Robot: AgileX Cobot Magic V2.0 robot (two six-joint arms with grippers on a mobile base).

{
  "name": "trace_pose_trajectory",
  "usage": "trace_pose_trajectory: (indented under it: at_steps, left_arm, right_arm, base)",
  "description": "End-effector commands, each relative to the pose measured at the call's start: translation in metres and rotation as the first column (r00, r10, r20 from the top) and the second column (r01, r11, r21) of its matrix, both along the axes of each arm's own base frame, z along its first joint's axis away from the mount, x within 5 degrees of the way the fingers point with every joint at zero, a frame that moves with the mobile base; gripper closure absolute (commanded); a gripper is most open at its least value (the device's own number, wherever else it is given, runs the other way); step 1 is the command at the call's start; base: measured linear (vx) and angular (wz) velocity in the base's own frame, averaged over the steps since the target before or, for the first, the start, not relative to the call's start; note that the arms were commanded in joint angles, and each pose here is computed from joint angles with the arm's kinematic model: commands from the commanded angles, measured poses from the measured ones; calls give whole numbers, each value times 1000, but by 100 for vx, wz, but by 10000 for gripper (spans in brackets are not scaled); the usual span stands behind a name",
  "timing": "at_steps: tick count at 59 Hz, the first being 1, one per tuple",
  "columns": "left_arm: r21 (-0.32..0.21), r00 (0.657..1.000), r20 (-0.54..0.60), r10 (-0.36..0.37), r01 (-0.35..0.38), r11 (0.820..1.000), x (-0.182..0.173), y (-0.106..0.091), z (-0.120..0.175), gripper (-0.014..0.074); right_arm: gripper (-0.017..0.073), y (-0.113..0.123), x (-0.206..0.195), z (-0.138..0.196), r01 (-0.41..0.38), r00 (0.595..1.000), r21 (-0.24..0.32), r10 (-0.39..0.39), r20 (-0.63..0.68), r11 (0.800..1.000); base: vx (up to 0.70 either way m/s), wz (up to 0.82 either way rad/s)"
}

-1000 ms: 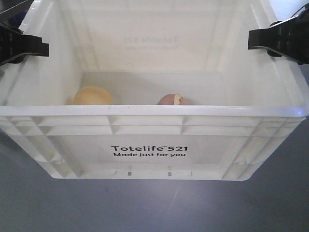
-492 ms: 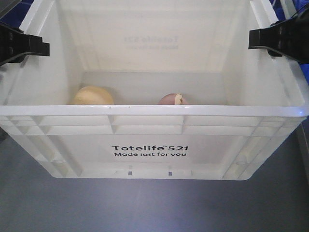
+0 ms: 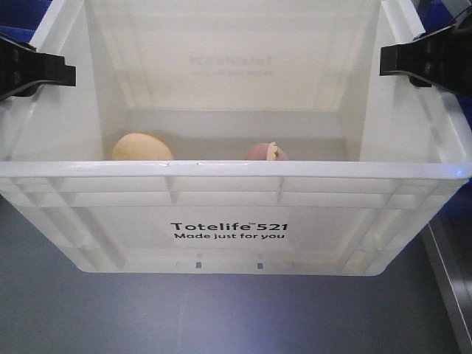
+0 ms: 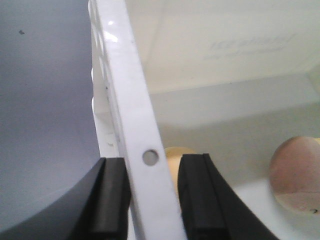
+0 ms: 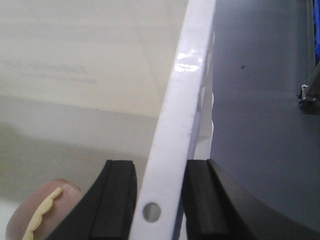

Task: Place moving items into box and shelve
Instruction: 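Carry the crate alongside the blue-bin shelving with both grippers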

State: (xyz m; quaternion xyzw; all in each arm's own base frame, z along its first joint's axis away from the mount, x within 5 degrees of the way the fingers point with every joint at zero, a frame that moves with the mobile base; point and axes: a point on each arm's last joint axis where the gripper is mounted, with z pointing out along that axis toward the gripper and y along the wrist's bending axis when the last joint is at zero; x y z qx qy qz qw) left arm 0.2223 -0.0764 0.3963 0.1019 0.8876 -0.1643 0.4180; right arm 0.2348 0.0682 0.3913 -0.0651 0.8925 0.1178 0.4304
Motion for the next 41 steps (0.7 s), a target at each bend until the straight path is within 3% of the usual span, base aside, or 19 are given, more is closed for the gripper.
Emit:
trace_pose_trajectory:
  at_steps: [1,41]
  left_arm:
    - [-104,976,219,17,6,995,-7,-1,37,600]
    - [-104,976,219,17,6,995,-7,-1,37,600]
  right_arm:
    - [568,-3,-1,31,20,982,64,-32,188,998]
    - [568,-3,-1,31,20,982,64,-32,188,998]
  base:
    - [38,-22]
    - [40,-16]
